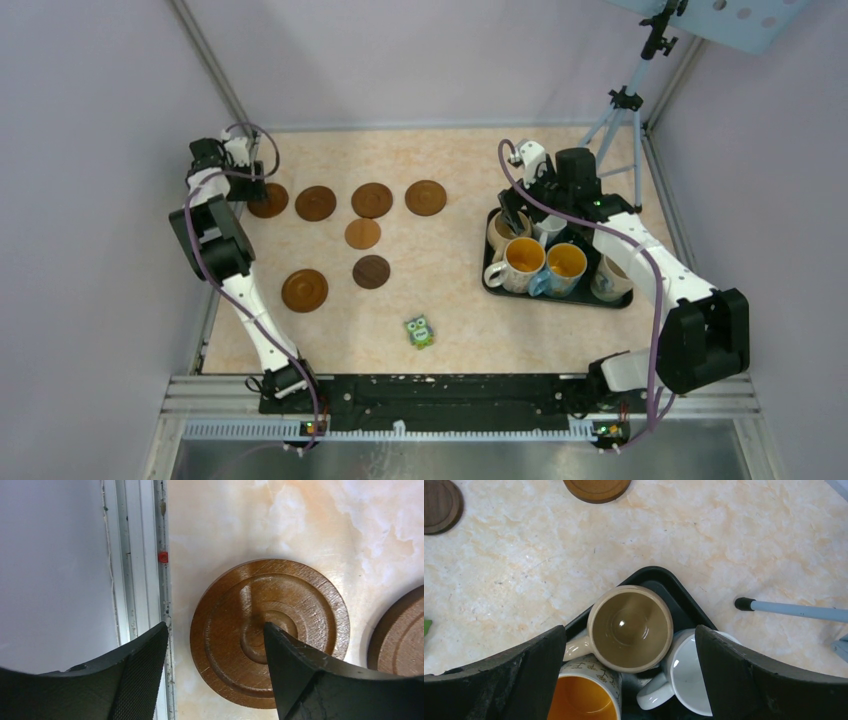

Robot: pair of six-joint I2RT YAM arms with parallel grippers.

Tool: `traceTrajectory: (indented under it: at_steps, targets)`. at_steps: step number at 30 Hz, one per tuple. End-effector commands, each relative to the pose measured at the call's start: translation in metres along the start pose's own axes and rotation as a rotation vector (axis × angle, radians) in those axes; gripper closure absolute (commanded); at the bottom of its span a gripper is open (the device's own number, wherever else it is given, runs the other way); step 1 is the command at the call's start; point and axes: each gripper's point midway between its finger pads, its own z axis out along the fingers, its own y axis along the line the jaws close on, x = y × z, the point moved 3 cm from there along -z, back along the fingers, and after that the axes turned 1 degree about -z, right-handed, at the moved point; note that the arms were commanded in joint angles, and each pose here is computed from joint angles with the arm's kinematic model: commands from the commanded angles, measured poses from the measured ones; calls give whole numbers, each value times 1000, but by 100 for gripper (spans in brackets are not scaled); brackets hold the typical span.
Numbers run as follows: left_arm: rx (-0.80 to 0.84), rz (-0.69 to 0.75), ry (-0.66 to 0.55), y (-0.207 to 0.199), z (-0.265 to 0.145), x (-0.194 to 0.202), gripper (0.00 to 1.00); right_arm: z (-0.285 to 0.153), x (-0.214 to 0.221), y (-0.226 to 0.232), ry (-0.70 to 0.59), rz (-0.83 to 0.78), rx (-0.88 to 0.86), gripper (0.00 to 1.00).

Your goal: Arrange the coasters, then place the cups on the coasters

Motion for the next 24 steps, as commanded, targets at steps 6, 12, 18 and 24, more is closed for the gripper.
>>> traceTrajectory:
  at_steps: [6, 12, 18, 24]
  targets:
    - [83, 92, -233, -20, -92, -87, 15, -7, -11, -2, -48, -22, 11, 1]
    - [326, 195, -200, -80, -136, -50, 10, -8, -12, -1, -55, -23, 4, 1]
    - [459, 248, -153, -144, -157, 3, 14, -6, -11, -1, -55, -14, -2, 1]
    - [588, 294, -108, -191, -171, 46, 13, 1, -2, -7, -30, 9, 13, 1]
